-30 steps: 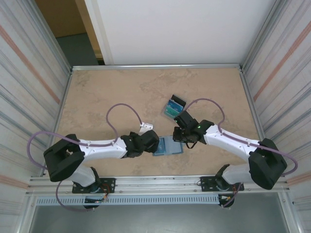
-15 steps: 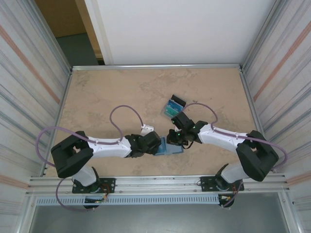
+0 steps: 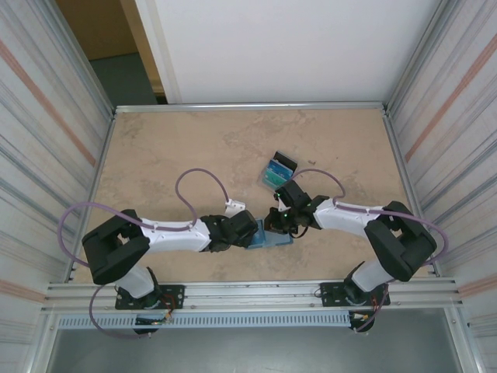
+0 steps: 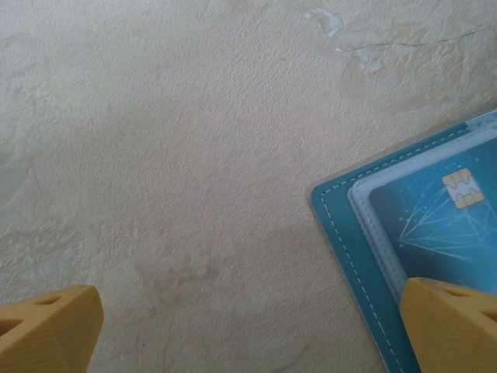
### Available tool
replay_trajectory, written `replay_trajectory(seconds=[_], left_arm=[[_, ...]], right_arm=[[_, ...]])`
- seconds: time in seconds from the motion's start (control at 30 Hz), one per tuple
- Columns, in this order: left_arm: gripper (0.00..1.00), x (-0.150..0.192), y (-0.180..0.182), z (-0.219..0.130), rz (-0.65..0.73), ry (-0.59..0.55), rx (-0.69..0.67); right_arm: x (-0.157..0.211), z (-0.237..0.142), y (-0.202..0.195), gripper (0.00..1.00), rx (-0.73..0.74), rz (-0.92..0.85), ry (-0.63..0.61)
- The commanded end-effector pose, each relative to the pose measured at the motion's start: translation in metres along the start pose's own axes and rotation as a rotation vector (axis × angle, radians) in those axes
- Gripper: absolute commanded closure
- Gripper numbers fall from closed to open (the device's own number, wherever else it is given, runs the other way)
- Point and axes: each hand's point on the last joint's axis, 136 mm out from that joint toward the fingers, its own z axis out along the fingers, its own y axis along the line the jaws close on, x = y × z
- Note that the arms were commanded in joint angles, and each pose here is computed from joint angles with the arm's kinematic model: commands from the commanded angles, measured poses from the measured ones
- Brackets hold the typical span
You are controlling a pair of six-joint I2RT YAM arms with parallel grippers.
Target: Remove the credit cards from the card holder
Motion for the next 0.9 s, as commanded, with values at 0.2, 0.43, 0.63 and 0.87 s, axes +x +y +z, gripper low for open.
replay_trajectory(seconds=[0.2, 0.43, 0.63, 0.87], left_arm=[[0.01, 0.013, 0.009, 0.004, 0.033, 0.052, -0.055], [0.01, 0.011, 0.007, 0.004, 0.036, 0.052, -0.056], [0.01, 0.011, 0.007, 0.005, 0.038, 0.055, -0.056], [0.01, 0.012, 0.007, 0.006, 0.038, 0.056, -0.057]], right_arm=[[0.004, 0.007, -0.003, 0.85, -0.021, 0.03, 0.027], [0.005, 0.01, -0.004, 0.85, -0.026, 0.032, 0.037], [0.007, 0.012, -0.001, 0.85, -0.05, 0.033, 0.047], [0.008, 0.012, 0.009, 0.87, -0.11, 0.028, 0.055]])
